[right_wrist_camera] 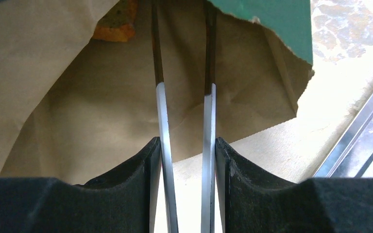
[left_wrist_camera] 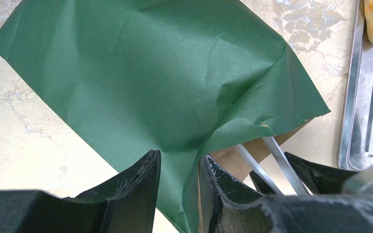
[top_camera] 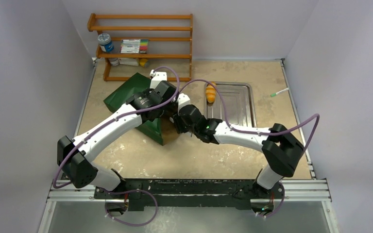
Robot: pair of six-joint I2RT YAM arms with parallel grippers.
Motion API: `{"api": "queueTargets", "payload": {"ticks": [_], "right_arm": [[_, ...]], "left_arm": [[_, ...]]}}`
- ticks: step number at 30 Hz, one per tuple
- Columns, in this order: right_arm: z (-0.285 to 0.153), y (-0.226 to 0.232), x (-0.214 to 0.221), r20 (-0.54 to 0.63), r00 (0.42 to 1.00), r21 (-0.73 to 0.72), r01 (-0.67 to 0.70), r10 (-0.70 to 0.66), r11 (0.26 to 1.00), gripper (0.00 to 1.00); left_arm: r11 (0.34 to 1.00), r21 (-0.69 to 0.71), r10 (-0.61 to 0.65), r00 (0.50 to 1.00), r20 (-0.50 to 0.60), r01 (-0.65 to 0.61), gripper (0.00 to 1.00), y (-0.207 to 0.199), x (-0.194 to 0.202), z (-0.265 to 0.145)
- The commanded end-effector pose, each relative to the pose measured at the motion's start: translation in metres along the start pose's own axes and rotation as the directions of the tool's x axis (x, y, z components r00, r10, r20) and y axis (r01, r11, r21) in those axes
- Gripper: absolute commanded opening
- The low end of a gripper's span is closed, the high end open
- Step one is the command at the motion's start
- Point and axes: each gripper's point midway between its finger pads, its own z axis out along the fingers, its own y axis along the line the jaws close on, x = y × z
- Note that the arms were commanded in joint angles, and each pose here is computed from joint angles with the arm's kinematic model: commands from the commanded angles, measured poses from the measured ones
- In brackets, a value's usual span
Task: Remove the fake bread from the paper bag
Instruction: Take out the fake bread from the paper bag.
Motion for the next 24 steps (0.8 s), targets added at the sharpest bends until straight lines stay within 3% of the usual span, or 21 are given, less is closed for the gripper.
{"api": "queueTargets", "payload": {"ticks": [1, 8, 24], "right_arm": [[-0.002, -0.002, -0.058, 0.170, 0.985, 0.084, -0.020, 0.006, 0.996, 0.44], [0.006, -0.006, -0.059, 0.172, 0.984, 0.156, 0.027, -0.054, 0.987, 0.43], [0.037, 0.012, -0.071, 0.201, 0.966, 0.121, 0.140, -0.163, 0.983, 0.40]], "left_arm": [[0.999, 0.027, -0.020, 0.999, 0.037, 0.019, 0.34, -0.001, -0.016, -0.005], [0.999, 0.037, -0.028, 0.999, 0.030, 0.027, 0.34, -0.001, -0.011, -0.003], [0.998, 0.042, -0.053, 0.998, 0.024, 0.052, 0.33, -0.002, -0.006, -0.001]]}}
